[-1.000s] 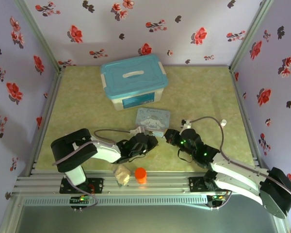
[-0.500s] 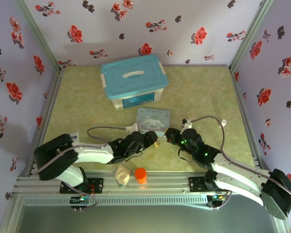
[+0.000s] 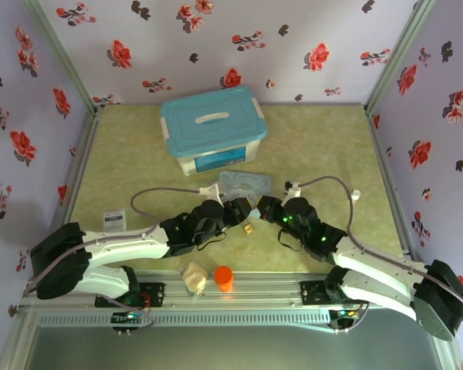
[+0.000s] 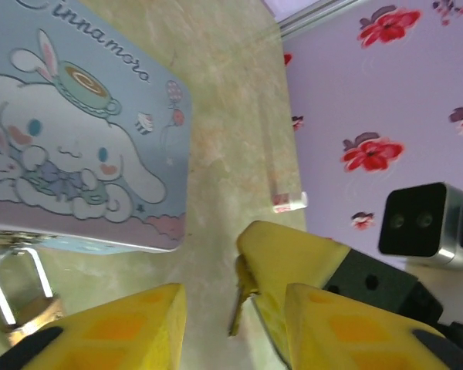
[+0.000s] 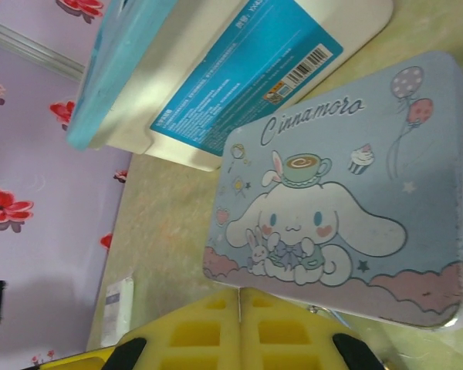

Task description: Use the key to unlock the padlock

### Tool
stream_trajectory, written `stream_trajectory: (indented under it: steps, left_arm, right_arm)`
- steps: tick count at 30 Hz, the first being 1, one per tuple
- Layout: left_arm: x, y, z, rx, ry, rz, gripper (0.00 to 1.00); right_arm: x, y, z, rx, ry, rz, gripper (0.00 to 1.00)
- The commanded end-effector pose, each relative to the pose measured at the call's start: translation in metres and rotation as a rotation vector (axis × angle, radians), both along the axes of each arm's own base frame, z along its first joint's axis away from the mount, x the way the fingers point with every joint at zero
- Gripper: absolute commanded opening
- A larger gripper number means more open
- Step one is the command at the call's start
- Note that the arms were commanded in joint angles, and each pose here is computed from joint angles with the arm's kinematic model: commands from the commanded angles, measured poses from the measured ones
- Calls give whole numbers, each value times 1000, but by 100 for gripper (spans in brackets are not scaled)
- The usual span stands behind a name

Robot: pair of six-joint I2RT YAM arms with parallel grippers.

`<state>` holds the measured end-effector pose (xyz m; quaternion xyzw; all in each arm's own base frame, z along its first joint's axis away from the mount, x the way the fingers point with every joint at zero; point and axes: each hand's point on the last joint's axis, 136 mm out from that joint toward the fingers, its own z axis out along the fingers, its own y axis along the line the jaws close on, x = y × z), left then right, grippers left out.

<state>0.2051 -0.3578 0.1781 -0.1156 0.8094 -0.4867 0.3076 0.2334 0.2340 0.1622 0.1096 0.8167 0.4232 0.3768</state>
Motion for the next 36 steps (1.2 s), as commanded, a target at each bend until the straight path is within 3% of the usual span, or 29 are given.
stream_trajectory:
  steps: [1, 6, 14, 26, 36]
  left_arm:
    - [-1, -10, 6, -146, 30, 10, 32]
    - [-4, -14, 0, -189, 68, 1, 22]
    - [0, -13, -4, -254, 83, 29, 25]
    - [11, -4, 9, -340, 23, 72, 20]
    - [11, -15, -1, -369, 67, 44, 10]
  right_arm:
    - [7, 5, 21, 82, -46, -27, 0]
    - [8, 7, 22, 125, -35, -35, 0]
    - [7, 12, 21, 159, -25, -24, 0]
    - [2, 7, 16, 176, -15, -30, 0]
    - [1, 9, 15, 183, -14, -22, 0]
